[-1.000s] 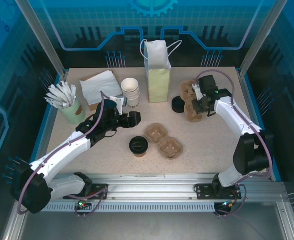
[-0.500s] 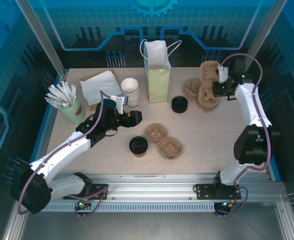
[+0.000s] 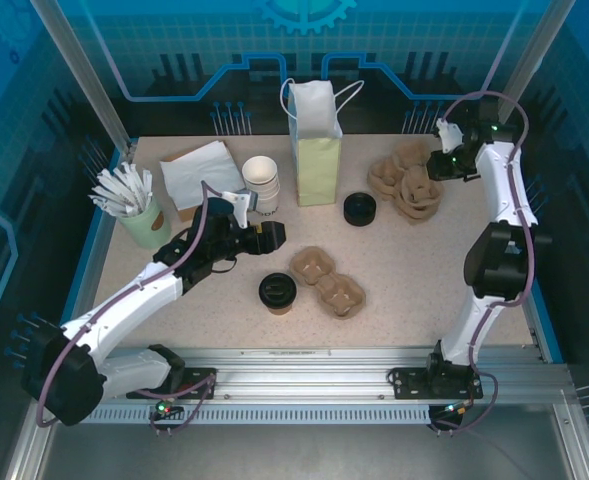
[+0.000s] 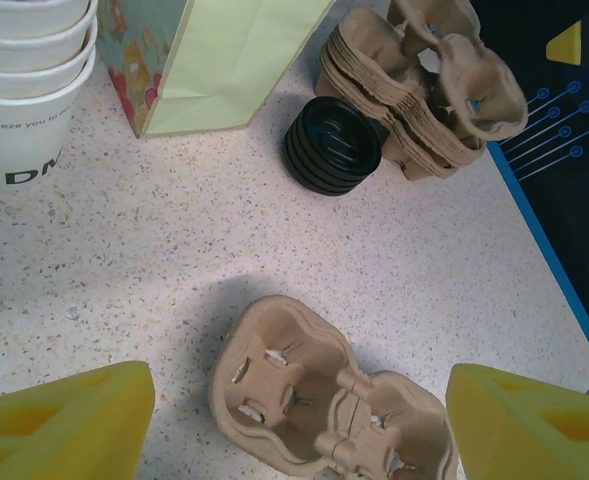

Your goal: Pack the takeout coffee

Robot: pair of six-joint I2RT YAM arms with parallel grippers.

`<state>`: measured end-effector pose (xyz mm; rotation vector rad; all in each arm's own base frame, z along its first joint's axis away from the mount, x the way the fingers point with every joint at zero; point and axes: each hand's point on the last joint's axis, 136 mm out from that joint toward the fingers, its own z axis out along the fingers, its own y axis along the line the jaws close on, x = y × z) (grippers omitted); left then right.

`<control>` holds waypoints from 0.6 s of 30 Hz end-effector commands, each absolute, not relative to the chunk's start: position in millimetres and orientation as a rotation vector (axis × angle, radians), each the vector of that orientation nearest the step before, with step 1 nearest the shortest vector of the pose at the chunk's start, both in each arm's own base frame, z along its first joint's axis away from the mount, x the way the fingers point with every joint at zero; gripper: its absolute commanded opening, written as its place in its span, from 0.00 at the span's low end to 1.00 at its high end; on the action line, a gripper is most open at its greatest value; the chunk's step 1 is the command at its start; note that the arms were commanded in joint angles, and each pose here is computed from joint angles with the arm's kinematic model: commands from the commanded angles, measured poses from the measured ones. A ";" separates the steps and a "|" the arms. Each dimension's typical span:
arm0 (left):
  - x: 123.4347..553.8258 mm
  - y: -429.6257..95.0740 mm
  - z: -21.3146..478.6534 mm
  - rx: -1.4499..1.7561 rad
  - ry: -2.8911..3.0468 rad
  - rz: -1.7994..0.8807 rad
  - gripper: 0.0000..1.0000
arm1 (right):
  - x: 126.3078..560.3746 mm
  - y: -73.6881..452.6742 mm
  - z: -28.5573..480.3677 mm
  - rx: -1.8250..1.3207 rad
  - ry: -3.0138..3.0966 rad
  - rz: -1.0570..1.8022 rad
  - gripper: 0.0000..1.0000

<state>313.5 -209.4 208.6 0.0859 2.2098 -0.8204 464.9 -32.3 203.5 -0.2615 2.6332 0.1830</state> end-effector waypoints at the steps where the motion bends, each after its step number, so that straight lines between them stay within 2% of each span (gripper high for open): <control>1: 316.3 -216.1 217.0 0.101 2.193 -0.862 0.78 | 464.0 -30.7 194.3 -0.339 2.676 0.229 0.18; 8: 317.3 -218.6 215.2 0.100 2.198 -0.864 0.78 | 470.8 -15.1 206.9 -0.326 2.636 0.227 0.22; 13: 316.2 -218.1 214.0 0.102 2.206 -0.858 0.78 | 473.6 -6.5 219.4 -0.260 2.569 0.203 0.33; 18: 315.1 -214.9 212.5 0.105 2.206 -0.836 0.78 | 475.1 -14.1 199.7 -0.190 2.616 0.197 0.42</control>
